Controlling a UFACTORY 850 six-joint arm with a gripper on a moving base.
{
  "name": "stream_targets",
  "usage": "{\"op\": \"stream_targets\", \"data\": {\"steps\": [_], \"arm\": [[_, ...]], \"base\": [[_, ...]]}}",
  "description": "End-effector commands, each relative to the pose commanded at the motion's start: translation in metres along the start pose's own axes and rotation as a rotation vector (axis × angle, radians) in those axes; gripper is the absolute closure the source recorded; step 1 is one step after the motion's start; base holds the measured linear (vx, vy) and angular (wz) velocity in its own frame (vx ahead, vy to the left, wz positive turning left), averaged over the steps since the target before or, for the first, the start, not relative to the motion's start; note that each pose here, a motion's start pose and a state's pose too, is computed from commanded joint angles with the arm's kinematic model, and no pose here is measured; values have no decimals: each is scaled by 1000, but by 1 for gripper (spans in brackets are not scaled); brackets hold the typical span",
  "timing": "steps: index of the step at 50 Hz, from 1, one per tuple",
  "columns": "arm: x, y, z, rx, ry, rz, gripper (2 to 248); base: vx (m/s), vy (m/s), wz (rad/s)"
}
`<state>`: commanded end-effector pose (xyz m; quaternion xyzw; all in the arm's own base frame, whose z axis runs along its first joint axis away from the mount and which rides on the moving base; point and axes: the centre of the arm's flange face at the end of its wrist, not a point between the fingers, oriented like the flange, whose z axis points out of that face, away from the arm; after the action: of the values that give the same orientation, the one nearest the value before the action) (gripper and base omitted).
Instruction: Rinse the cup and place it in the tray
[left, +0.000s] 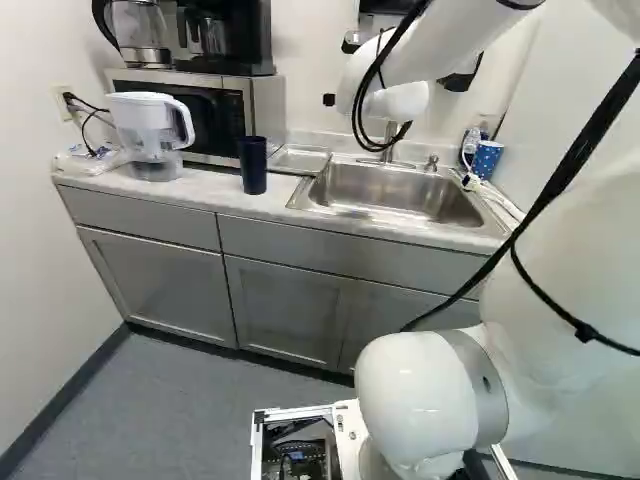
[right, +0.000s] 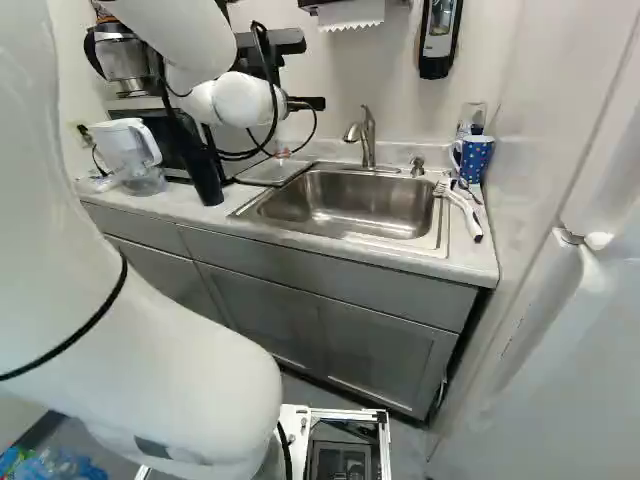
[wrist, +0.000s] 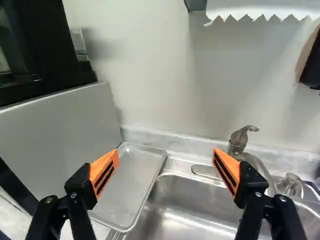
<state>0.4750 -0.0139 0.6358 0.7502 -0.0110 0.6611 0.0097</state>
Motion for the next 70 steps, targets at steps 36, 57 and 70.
{"op": "stream_targets", "data": {"steps": [36, 57, 70], "arm": [[8, 42, 56, -78, -5, 10, 3], [11, 57, 84, -100, -3, 13, 3], [10, 57, 89, -99, -18, 14, 3]], "base": [[0, 0, 0], [0, 0, 0], [0, 0, 0]]}}
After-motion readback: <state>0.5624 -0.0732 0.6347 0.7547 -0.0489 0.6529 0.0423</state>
